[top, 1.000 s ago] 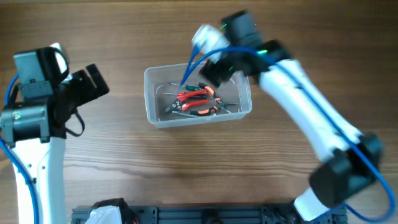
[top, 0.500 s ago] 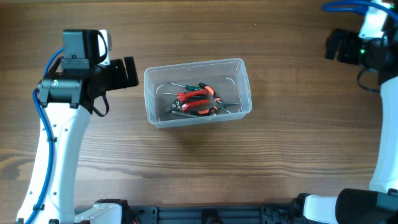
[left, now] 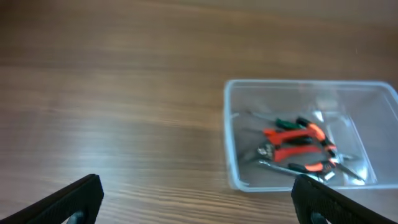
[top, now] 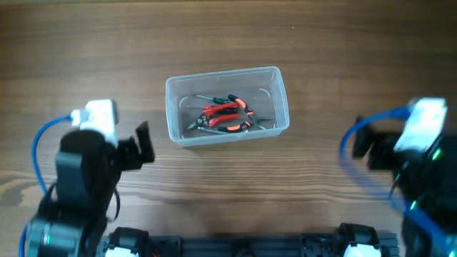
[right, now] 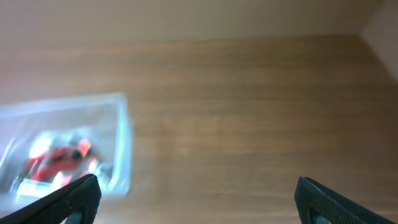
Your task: Pack container
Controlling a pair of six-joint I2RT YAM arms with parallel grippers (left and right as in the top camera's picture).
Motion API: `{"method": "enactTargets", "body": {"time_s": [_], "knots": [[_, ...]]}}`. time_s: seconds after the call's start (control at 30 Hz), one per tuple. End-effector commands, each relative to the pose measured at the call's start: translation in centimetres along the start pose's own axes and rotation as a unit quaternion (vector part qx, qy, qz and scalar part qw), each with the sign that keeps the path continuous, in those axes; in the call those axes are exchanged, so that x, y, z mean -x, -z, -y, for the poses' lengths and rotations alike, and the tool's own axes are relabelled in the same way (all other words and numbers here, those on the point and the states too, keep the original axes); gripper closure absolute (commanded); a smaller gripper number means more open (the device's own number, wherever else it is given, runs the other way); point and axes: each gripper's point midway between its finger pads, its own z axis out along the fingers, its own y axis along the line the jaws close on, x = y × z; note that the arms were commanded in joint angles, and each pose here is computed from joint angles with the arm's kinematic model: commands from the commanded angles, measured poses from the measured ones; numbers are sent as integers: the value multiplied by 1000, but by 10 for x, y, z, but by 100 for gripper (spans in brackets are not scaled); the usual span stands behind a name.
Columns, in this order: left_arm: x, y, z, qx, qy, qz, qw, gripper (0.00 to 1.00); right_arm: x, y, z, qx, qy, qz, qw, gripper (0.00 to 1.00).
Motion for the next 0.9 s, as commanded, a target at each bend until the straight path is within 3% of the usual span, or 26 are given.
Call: {"method": "enactTargets", "body": {"time_s": [0.0, 0.13, 0.27, 0.87], "knots": [[-11, 30, -38, 67, 92, 69, 991, 0, -35, 7, -16, 32, 32, -10, 999, 0], [-27, 48, -48, 69, 98, 89, 989, 0, -52, 5, -28, 60, 39, -11, 997, 0], [-44, 46, -52, 79, 88, 56, 991, 0, -63, 5, -28, 61, 36, -32, 997, 0], [-45, 46, -52, 80, 87, 55, 991, 0, -64, 5, -28, 62, 36, -34, 997, 0]]}}
